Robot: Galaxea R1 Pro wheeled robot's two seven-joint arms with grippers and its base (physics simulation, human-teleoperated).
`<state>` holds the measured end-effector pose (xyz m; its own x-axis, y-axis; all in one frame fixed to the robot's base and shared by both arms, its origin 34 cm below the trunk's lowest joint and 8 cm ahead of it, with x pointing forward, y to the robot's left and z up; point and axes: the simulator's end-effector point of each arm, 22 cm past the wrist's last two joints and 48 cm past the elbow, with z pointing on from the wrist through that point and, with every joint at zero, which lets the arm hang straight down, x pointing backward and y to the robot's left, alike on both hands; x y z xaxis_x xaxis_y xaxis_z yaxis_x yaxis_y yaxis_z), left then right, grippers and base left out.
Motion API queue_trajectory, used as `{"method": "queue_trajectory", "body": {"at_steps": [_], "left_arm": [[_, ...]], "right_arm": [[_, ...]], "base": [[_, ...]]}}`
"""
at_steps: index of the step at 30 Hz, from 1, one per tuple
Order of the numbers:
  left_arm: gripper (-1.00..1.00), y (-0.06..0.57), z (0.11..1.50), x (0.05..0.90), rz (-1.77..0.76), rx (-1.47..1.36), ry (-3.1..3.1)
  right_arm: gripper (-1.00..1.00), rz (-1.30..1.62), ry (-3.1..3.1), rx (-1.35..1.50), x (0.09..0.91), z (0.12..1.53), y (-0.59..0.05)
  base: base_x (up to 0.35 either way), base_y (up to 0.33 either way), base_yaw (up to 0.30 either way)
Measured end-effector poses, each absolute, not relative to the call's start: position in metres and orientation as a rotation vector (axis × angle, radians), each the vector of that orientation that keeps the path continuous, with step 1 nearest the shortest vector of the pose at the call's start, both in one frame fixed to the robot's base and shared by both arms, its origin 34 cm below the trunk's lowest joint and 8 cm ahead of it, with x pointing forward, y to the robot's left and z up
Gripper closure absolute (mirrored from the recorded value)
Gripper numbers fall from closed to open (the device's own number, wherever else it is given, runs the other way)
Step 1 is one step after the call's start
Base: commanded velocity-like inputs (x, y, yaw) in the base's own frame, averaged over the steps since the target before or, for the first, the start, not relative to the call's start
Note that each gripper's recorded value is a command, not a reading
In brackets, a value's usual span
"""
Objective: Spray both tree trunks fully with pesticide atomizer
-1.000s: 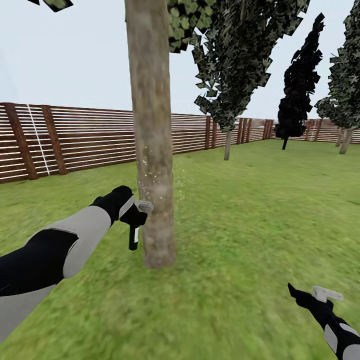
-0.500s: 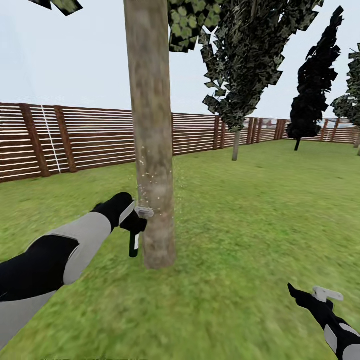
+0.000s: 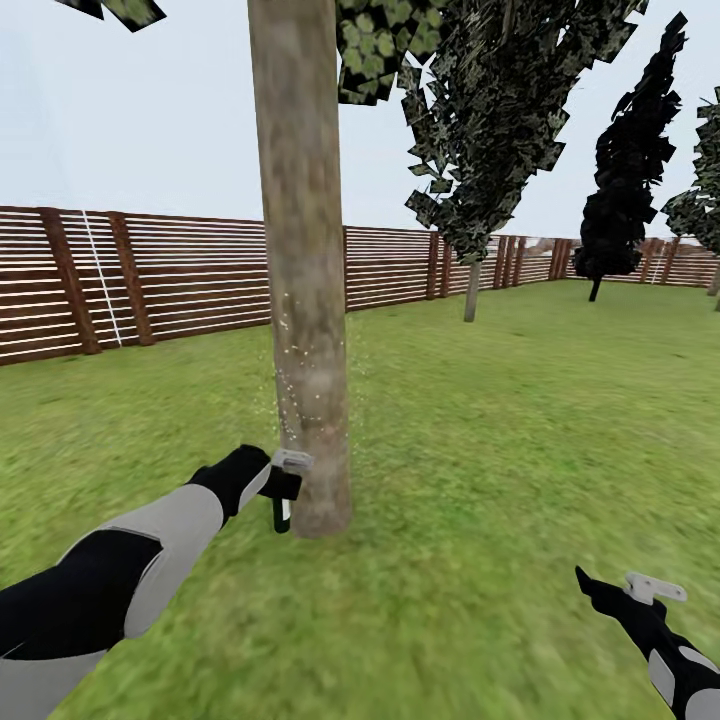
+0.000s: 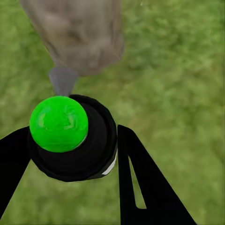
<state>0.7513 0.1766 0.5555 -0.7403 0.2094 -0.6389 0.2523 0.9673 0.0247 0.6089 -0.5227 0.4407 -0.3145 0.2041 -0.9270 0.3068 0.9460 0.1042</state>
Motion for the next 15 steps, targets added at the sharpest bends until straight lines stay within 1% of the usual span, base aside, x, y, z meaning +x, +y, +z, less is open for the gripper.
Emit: {"method": "queue_trajectory", "body": {"at_steps": [2,4,9,12,15], "left_arm": [[1.0,0.176,0.554,0.751,-0.083,0.323,2.429],[1.0,0.175,0.554,0.75,-0.084,0.323,2.431],[1.0,0.17,0.536,0.739,-0.13,0.294,2.458],[1.0,0.168,0.523,0.732,-0.154,0.278,2.465],[1.0,0.167,0.522,0.733,-0.158,0.278,2.452]], "right_arm": [[-1.0,-0.107,1.905,0.372,0.609,0.441,-0.523],[-1.0,-0.107,1.905,0.371,0.609,0.441,-0.523],[-1.0,-0.107,1.905,0.371,0.609,0.441,-0.523],[-1.0,-0.107,1.905,0.372,0.609,0.441,-0.523],[-1.0,-0.107,1.904,0.371,0.609,0.441,-0.523]], "base": [[0.045,-0.053,0.0],[0.153,-0.192,0.0],[0.189,-0.255,0.0],[0.056,-0.304,0.019],[0.009,-0.315,0.156]]}}
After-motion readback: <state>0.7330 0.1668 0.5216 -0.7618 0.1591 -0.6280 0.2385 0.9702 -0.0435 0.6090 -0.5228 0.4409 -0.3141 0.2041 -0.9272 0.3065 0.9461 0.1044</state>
